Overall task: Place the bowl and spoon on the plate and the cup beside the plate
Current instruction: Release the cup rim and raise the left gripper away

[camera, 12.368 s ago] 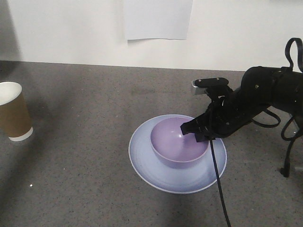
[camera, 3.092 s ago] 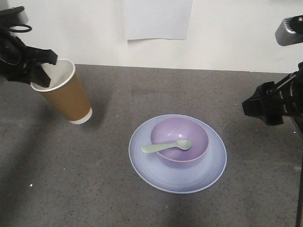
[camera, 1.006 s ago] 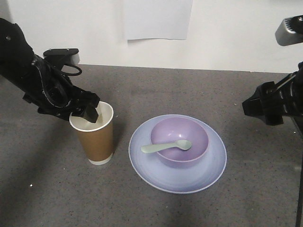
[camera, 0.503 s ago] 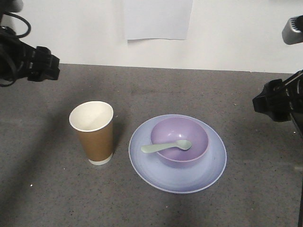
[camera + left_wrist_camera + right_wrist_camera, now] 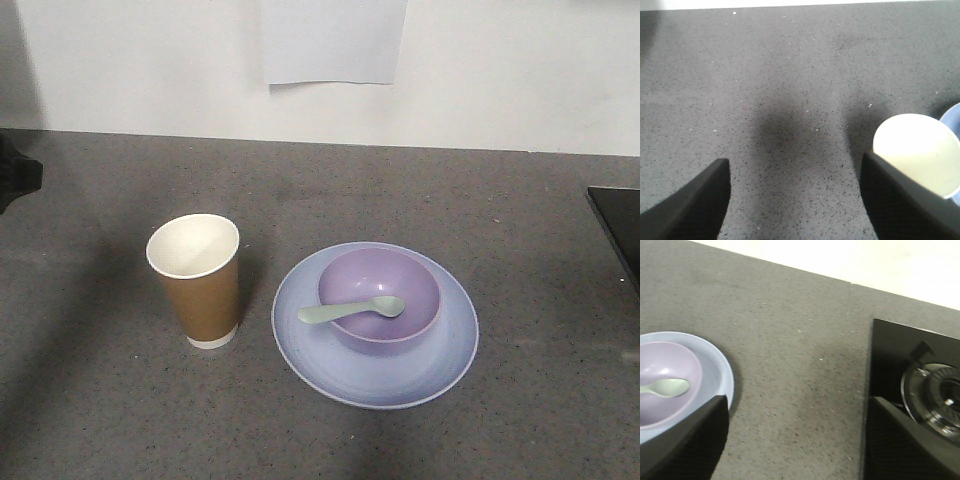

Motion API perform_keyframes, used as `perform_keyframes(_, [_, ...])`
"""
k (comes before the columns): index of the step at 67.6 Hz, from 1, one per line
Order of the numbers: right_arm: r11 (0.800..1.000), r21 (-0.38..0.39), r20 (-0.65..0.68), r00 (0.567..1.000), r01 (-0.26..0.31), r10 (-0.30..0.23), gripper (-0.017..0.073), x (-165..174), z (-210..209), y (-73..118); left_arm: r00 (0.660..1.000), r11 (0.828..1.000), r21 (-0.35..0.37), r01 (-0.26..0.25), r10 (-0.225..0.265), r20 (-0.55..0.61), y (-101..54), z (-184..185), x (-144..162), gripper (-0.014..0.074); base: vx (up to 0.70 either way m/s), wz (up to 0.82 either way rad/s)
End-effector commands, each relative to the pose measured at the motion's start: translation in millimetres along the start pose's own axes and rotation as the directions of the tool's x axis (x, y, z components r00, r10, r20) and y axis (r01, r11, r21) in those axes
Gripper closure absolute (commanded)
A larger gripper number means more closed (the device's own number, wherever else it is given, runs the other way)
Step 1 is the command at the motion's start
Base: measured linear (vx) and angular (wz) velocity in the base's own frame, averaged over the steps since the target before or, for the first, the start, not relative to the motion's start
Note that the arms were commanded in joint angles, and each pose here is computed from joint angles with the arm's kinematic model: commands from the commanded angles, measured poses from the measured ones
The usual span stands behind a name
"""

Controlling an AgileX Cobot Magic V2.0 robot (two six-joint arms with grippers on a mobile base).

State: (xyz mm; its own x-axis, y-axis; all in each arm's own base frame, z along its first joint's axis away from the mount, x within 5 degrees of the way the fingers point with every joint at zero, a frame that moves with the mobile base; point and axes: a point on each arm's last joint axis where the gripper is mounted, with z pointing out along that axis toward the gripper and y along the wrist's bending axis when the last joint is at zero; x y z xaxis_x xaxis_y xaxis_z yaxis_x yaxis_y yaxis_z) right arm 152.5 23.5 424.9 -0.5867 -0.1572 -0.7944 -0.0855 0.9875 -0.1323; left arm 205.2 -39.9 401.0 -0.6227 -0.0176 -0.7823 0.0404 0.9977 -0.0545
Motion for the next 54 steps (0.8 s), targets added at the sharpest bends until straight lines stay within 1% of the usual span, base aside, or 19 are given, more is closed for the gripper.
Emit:
perform_keyframes(1, [0.999, 0.049, 0.079, 0.997, -0.016, 0.012, 0.0003, 3.6, -7.7, -6.9, 0.988, 1.0, 0.015, 0.015, -0.017, 0.151, 3.4, -22.0, 0.6, 0.0071, 0.0, 0.0])
perform_keyframes(7, [0.998, 0.049, 0.077, 0.996, -0.042, 0.038, 0.0003, 21.9, -6.8, -7.3, 0.981, 0.999, 0.015, 0.029, -0.032, 0.193, 7.7, -31.3, 12.5, 0.0071, 0.0, 0.0])
perform_keyframes(12, [0.997, 0.039, 0.096, 0.994, -0.063, 0.059, 0.0003, 35.6, -9.3, -7.5, 0.974, 0.999, 0.025, 0.028, -0.033, 0.223, 10.4, -38.5, 24.4, 0.0071, 0.0, 0.0])
perform_keyframes(27, [0.995, -0.026, 0.1, 0.99, -0.096, 0.098, 0.0007, 73.2, -13.0, -3.6, 0.959, 0.999, 0.047, 0.024, -0.036, 0.281, 17.8, -51.4, 62.4, 0.0071, 0.0, 0.0])
perform_keyframes(36, [0.992, -0.053, 0.086, 0.99, -0.11, 0.115, 0.0045, 87.5, -10.6, -0.9, 0.953, 0.998, 0.054, 0.021, -0.037, 0.299, 21.3, -53.4, 82.9, 0.0093, 0.0, 0.0])
perform_keyframes(44, [0.992, -0.061, 0.089, 0.989, -0.111, 0.116, 0.0123, 89.5, -8.6, 0.2, 0.947, 0.998, 0.063, 0.019, -0.038, 0.32, 22.8, -54.4, 93.4, 0.0163, 0.0, 0.0])
perform_keyframes(49, [0.992, -0.064, 0.101, 0.988, -0.111, 0.117, 0.0193, 88.1, -9.0, 0.3, 0.945, 0.998, 0.065, 0.019, -0.039, 0.326, 23.5, -54.7, 98.1, 0.0242, 0.0, 0.0])
perform_keyframes(54, [0.992, -0.065, 0.112, 0.987, -0.109, 0.116, 0.029, 87.1, -9.1, 0.3, 0.947, 0.998, 0.064, 0.019, -0.038, 0.32, 23.6, -53.8, 98.9, 0.034, 0.0, 0.0])
